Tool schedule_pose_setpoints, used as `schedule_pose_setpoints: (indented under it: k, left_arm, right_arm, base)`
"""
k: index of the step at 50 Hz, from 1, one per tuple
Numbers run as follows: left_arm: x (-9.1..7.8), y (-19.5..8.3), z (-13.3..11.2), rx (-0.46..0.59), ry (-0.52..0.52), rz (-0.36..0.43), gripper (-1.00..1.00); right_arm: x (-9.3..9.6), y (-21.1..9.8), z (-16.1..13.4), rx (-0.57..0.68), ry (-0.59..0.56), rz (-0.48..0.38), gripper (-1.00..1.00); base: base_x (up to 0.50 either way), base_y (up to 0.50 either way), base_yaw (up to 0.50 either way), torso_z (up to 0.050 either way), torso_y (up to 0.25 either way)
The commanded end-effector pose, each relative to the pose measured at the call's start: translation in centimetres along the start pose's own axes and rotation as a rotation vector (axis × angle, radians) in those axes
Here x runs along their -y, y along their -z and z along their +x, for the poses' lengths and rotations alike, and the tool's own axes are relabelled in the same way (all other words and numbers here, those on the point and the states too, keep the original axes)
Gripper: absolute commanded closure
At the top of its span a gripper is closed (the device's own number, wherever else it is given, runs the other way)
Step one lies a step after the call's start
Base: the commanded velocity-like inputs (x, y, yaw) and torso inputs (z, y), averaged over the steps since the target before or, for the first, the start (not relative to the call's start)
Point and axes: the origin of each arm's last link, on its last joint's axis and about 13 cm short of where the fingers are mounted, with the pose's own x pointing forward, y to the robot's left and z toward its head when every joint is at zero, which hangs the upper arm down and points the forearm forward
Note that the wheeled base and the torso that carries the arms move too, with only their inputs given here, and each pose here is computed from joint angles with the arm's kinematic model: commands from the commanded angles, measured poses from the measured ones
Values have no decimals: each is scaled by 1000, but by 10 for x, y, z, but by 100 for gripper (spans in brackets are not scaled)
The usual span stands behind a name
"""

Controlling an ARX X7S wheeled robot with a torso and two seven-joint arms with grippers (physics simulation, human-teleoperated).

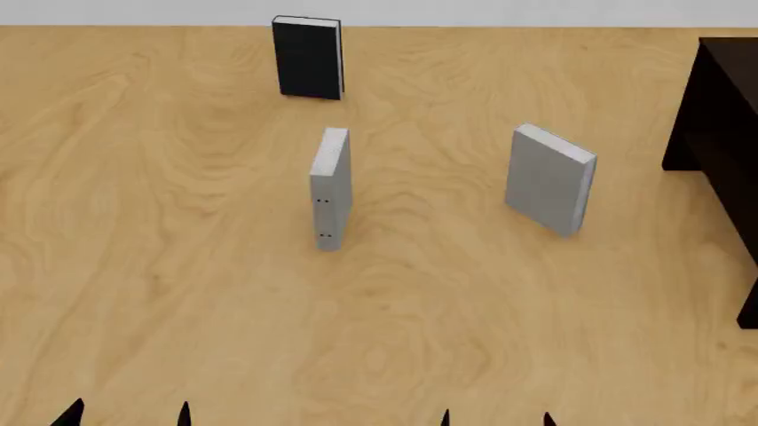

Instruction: Pick up the book on the right and place it on the cabinet shelf.

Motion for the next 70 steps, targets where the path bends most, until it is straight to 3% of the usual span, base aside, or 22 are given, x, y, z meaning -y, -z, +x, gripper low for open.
schedule_pose_setpoints:
  k: [1, 14, 17, 20, 26, 32, 37, 41, 42, 44, 46, 56, 58, 70]
  left_arm:
    - [0, 1, 0, 0, 0, 0, -100]
    - [-1, -2, -1, -1, 2, 4, -100]
    - [0, -9, -1, -15, 2, -17, -100]
    - [0, -18, -1, -47, -16, -7, -100]
    - [-2, -40, -6, -35, 2, -15, -100]
    - [-10, -60, -21, -3, -2, 19, -100]
    - [-20, -72, -39, -3, -17, -18, -100]
    - [-22, -72, -52, 26, 20, -7, -100]
    - [-22, -72, -55, -8, 9, -12, -100]
    - [-24, -72, -58, -7, 16, -66, -100]
    - [-24, -71, -60, -4, 18, -46, -100]
    - [-23, -66, -70, -3, 65, -92, -100]
    - [-22, -65, -70, 7, 63, -68, -100]
    - [-19, -67, -71, 5, 95, -89, -100]
  right_arm:
    - [0, -2, -1, 0, -33, 0, -100]
    - [0, -1, -7, -4, 7, -6, -100]
    - [2, -11, -6, -38, 32, -47, -100]
    - [4, -23, -3, -59, 39, -9, -100]
    - [8, -53, 1, -46, 62, -23, -100]
    - [12, -79, 3, -8, 44, -21, -100]
    - [17, -99, 5, 15, 55, -41, -100]
    - [24, -112, 7, 32, 72, -35, -100]
    - [26, -117, 8, 36, 75, -35, -100]
    - [29, -124, 9, 46, 72, -36, -100]
    - [31, -128, 9, 59, 64, -72, -100]
    - [44, -162, 15, 80, 55, -99, -100]
    - [46, -168, 16, 87, 46, -95, -100]
    - [50, -177, 21, 99, 18, -92, -100]
  base:
    - [0, 0, 0, 0, 0]
    - [0, 0, 0, 0, 0]
    - [0, 0, 0, 0, 0]
    - [0, 0, 0, 0, 0]
    - [0, 0, 0, 0, 0]
    - [0, 0, 0, 0, 0]
    - [0, 0, 0, 0, 0]
    - [0, 0, 0, 0, 0]
    - [0, 0, 0, 0, 0]
    - [0, 0, 0, 0, 0]
    - [0, 0, 0, 0, 0]
    - [0, 0, 0, 0, 0]
    - [0, 0, 0, 0, 0]
    - [3, -13, 0, 0, 0]
